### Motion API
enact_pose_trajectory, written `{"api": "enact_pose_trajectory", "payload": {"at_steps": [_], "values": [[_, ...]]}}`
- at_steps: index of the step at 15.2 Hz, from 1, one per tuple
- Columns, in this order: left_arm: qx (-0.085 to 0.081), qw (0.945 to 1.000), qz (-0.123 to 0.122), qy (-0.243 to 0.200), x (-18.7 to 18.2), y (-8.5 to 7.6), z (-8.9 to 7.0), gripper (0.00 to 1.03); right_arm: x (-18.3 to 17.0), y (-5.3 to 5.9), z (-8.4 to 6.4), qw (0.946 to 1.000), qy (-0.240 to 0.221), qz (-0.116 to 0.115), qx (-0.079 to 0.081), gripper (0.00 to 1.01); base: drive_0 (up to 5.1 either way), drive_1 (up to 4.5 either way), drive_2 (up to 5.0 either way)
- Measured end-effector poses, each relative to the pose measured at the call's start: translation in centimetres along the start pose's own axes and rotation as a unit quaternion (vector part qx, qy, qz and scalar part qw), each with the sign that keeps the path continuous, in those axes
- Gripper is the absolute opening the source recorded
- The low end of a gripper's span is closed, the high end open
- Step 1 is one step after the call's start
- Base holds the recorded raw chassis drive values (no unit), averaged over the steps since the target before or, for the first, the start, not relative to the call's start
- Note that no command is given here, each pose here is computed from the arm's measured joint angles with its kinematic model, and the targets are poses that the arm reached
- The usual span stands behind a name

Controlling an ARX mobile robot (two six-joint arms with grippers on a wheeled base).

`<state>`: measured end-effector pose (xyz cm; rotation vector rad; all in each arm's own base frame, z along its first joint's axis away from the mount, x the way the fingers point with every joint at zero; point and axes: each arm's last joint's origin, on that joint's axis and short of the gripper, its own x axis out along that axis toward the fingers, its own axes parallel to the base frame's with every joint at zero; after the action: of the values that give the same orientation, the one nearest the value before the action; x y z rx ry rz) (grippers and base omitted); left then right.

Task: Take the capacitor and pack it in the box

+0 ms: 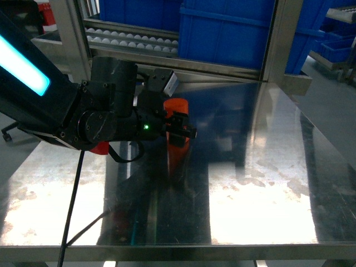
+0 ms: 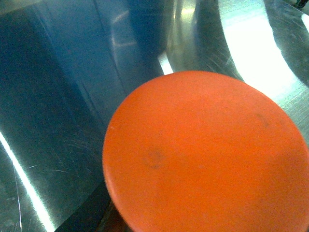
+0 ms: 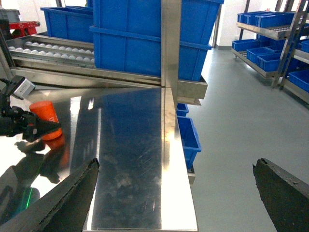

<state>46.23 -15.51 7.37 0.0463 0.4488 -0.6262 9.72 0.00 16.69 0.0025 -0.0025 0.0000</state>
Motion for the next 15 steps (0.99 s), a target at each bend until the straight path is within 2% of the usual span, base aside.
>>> {"api": "enact_pose_trajectory", "payload": {"at_steps": [1,3,5,6,7,8,9,11,12,13,14,15], "values": [[0.004,0.9999,0.004,-0.009,0.0,0.0,0.1,0.46,0.0,0.0,0.0,1.0000,0.000,0.000,0.000,0.98,0.0,0.00,0.0],[0.002,0.9991,0.034,-0.026,-1.4,0.2,0.1,0.46,0.0,0.0,0.0,1.0000,0.000,0.000,0.000,0.98,0.0,0.00,0.0],[-0.011,0.9932,0.078,-0.086,-5.8,0.8,2.6,0.46,0.0,0.0,0.0,1.0000,0.000,0.000,0.000,0.98,0.0,0.00,0.0],[-0.005,0.9840,0.113,-0.137,-8.9,1.2,4.4,0.46,0.0,0.0,0.0,1.0000,0.000,0.000,0.000,0.98,0.0,0.00,0.0],[0.009,0.9651,0.164,-0.204,-12.9,1.4,6.3,0.46,0.0,0.0,0.0,1.0000,0.000,0.000,0.000,0.98,0.0,0.00,0.0],[0.007,0.9498,0.200,-0.240,-16.2,1.6,6.9,0.45,0.0,0.0,0.0,1.0000,0.000,0.000,0.000,0.98,0.0,0.00,0.0],[0.000,0.9376,0.229,-0.262,-19.5,1.4,6.4,0.45,0.0,0.0,0.0,1.0000,0.000,0.000,0.000,0.98,0.0,0.00,0.0],[-0.034,0.9334,0.263,-0.242,-24.0,0.5,2.8,0.45,0.0,0.0,0.0,1.0000,0.000,0.000,0.000,0.98,0.0,0.00,0.0],[-0.031,0.9183,0.296,-0.261,-26.3,0.0,1.4,0.45,0.0,0.0,0.0,1.0000,0.000,0.000,0.000,0.98,0.0,0.00,0.0],[-0.038,0.9076,0.327,-0.261,-28.7,-0.3,0.1,0.45,0.0,0.0,0.0,1.0000,0.000,0.000,0.000,0.98,0.0,0.00,0.0],[-0.052,0.9049,0.345,-0.245,-30.0,-0.6,-1.7,0.45,0.0,0.0,0.0,1.0000,0.000,0.000,0.000,0.98,0.0,0.00,0.0],[-0.060,0.9077,0.348,-0.226,-30.1,-0.8,-2.8,0.45,0.0,0.0,0.0,1.0000,0.000,0.000,0.000,0.98,0.0,0.00,0.0]]}}
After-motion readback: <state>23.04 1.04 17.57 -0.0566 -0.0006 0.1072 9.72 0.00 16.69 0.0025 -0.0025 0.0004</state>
